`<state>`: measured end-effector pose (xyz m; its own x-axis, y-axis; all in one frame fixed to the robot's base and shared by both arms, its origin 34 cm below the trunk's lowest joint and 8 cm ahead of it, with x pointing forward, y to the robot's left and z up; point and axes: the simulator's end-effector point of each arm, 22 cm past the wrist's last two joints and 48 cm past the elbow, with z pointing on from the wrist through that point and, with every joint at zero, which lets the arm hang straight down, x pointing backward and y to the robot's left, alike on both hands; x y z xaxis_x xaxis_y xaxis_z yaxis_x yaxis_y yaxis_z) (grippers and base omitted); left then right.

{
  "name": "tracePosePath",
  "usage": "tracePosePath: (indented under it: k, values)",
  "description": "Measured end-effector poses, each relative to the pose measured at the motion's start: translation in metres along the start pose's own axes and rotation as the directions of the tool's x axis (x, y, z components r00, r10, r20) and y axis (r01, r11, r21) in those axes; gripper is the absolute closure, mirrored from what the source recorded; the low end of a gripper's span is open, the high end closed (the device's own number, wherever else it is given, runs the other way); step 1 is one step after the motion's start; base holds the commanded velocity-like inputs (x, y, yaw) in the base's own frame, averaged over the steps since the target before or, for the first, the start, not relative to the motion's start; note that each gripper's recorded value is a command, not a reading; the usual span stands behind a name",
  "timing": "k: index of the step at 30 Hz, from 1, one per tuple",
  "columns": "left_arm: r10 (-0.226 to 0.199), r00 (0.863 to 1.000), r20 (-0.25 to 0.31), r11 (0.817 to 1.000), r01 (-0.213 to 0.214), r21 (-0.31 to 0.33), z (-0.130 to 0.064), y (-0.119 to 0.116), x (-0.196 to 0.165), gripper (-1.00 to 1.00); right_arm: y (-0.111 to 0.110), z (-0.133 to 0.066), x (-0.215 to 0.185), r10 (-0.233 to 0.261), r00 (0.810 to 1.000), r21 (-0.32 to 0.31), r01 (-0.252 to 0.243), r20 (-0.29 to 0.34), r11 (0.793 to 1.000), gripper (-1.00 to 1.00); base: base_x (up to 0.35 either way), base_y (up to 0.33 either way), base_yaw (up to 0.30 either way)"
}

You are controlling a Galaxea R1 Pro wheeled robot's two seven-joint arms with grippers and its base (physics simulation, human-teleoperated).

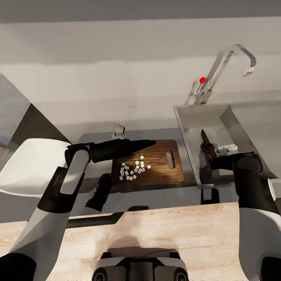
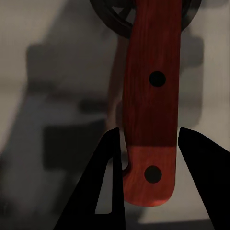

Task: In the kitchen, take the Vidalia onion out of the sink, dice it on the chopping board with the paring knife, put the diced onion into the bowl on the countertop, then place both the paring knife and the chopping board into the sink.

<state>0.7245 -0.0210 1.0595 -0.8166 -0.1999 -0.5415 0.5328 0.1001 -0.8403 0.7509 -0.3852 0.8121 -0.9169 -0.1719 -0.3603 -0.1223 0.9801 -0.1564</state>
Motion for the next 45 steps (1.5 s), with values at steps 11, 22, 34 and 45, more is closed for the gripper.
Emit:
tracePosePath:
  k: [11,22,34,45]
  values:
    - [-0.005,1.000,0.000,1.000,0.005,-0.001,0.0000,0.0025,0.0014,-1.00,0.0007,0.0023,0.0016,-0.001,1.000,-0.001,0.001,-0.003,1.000,1.00,0.000,0.000,0.000]
    - [-0.004,1.000,0.000,1.000,0.004,-0.001,0.0000,0.0027,0.0013,-1.00,0.0002,0.0018,0.0013,0.001,1.000,0.000,-0.001,-0.002,1.000,-1.00,0.000,0.000,0.000]
    - [-0.005,1.000,0.000,1.000,0.005,-0.001,0.0000,0.0027,0.0014,-1.00,0.0002,0.0017,0.0013,0.001,1.000,0.000,-0.001,-0.002,1.000,-1.00,0.000,0.000,0.000]
    - [0.004,1.000,0.001,1.000,-0.004,0.001,0.0000,-0.0025,-0.0013,-1.00,-0.0010,-0.0036,-0.0031,0.001,1.000,0.001,-0.001,0.009,1.000,-1.00,0.000,0.000,0.000]
